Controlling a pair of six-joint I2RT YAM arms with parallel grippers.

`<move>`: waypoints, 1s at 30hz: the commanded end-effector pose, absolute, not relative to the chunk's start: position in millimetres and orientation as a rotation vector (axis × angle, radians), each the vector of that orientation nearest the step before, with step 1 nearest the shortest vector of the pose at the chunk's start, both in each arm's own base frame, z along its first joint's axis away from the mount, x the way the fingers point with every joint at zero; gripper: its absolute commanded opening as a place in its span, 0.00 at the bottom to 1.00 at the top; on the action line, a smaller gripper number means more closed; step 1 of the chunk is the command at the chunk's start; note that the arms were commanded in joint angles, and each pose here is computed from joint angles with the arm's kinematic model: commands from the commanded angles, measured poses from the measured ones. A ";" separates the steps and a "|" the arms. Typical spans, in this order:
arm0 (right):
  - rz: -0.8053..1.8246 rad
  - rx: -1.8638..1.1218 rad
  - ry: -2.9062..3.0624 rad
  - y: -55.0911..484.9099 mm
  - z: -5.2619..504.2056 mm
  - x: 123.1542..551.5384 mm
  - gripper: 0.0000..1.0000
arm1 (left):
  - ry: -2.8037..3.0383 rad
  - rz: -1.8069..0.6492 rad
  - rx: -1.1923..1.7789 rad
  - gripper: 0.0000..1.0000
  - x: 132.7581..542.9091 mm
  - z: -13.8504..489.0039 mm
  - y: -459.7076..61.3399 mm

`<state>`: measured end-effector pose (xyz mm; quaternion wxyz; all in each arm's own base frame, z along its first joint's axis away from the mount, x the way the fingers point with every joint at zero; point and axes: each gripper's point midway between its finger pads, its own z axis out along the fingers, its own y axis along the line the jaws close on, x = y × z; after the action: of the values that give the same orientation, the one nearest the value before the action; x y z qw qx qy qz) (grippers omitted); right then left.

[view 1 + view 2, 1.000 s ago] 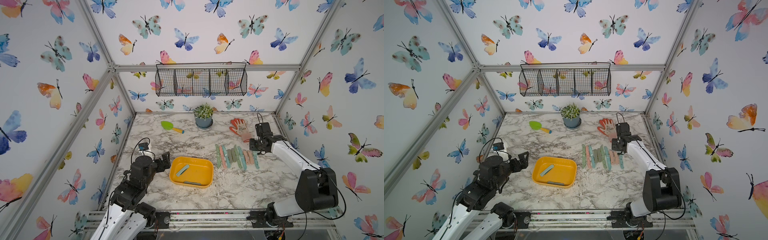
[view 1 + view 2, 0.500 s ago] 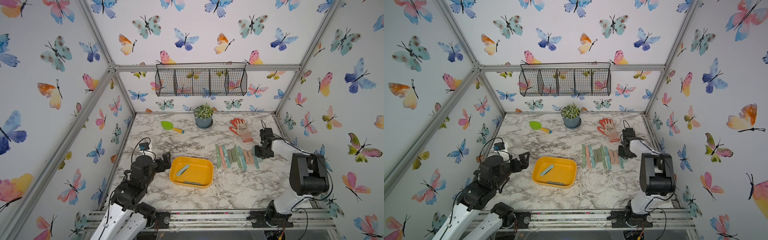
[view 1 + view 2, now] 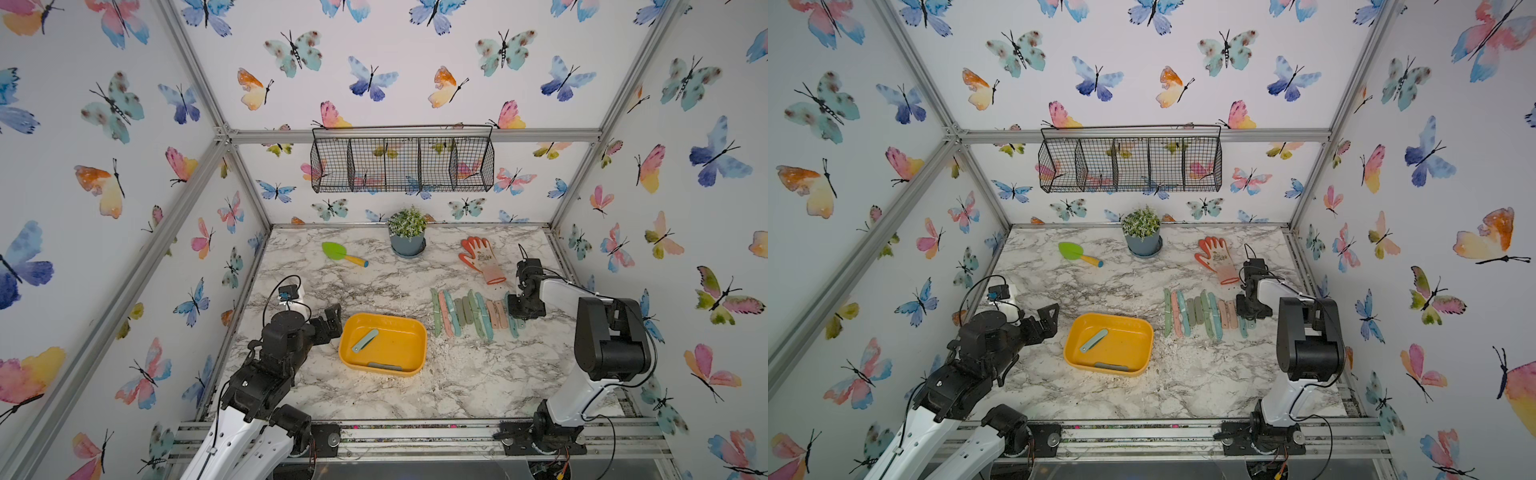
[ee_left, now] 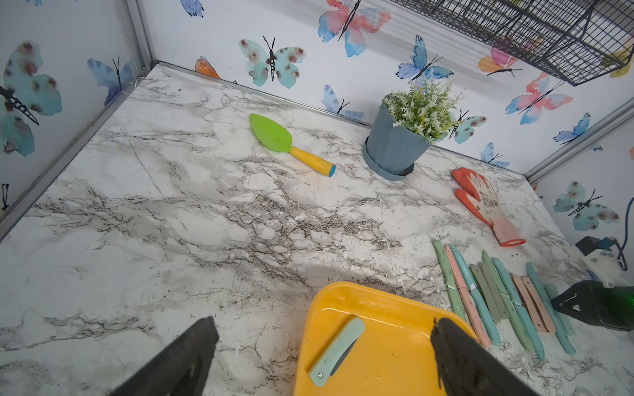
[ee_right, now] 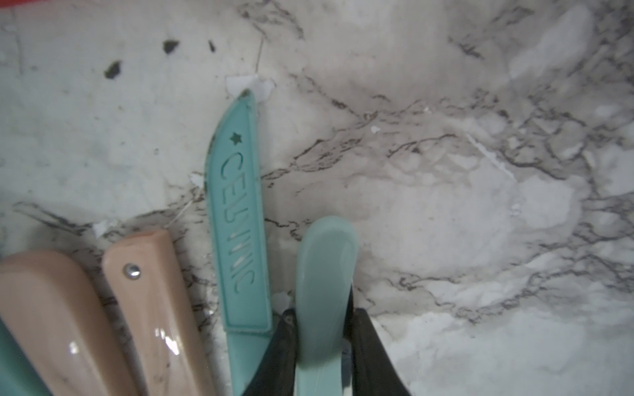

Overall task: Take the fruit knife out of the storage box
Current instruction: Place the fruit knife at the center of the board.

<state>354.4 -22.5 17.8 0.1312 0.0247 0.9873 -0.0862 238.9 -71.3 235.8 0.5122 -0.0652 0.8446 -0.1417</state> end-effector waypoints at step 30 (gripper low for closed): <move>0.115 -0.475 2.302 125.7 184.4 373.8 0.40 | 1.993 -0.326 -0.170 0.98 238.9 244.4 -66.2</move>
<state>375.5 82.1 160.4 0.3454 -0.1153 0.9314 0.0027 238.6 -71.0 236.4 0.5132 -0.0656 0.8439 -0.1417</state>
